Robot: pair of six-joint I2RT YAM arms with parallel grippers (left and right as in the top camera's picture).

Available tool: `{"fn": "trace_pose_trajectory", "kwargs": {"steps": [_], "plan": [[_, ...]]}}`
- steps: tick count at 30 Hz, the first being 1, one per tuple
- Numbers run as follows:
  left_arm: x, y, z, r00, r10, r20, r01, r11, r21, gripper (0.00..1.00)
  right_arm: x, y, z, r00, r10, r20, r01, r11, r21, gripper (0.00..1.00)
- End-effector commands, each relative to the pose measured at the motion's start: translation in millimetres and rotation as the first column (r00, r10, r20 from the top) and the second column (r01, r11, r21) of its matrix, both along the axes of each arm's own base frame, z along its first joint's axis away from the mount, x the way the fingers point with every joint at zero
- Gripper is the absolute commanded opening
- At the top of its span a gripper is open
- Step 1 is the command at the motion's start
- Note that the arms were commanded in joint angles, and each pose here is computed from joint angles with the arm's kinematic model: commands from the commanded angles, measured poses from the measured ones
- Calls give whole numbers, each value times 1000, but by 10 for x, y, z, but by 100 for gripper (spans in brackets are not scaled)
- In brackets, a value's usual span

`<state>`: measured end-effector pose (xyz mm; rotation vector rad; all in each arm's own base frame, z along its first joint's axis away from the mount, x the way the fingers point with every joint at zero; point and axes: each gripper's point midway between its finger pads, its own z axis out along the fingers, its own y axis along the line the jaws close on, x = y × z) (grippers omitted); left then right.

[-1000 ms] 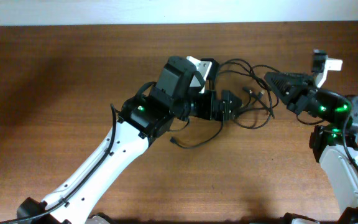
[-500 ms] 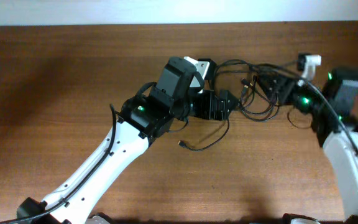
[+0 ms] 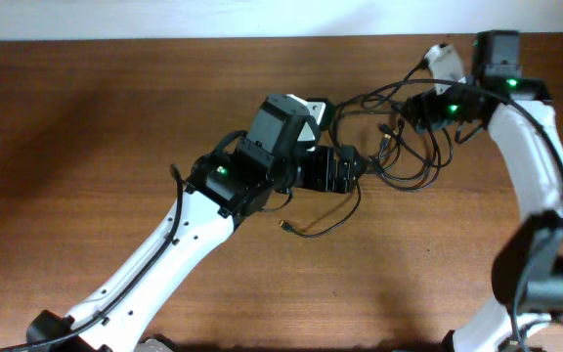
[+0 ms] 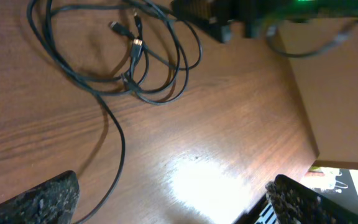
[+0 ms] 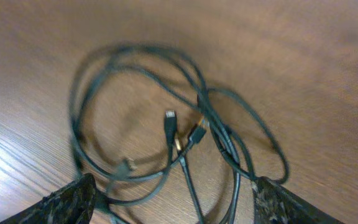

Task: Untangle cables
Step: 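Lift the right gripper up and back, drawing the cable upward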

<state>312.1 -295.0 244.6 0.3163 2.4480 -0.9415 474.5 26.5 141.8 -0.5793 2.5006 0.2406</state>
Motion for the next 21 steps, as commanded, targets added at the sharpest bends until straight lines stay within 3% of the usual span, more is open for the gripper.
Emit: {"fn": "trace_pose_trajectory", "kwargs": {"steps": [1, 8, 13, 21], "plan": [[53, 70, 5, 999, 23, 26, -24, 999, 38, 99, 135, 12, -429, 996, 78, -34, -80, 995, -52, 80], [9, 125, -73, 1000, 31, -3, -31, 997, 71, 99, 423, 211, -812, 992, 124, 13, -122, 990, -72, 78], [-43, 121, -101, 1000, 20, -24, -18, 997, 76, 99, 648, 224, -800, 988, 118, 99, -106, 987, -120, 70], [-85, 151, -149, 999, 21, -47, -16, 996, 93, 99, 708, 129, -1027, 992, 93, 85, -79, 984, -158, 69]]}}
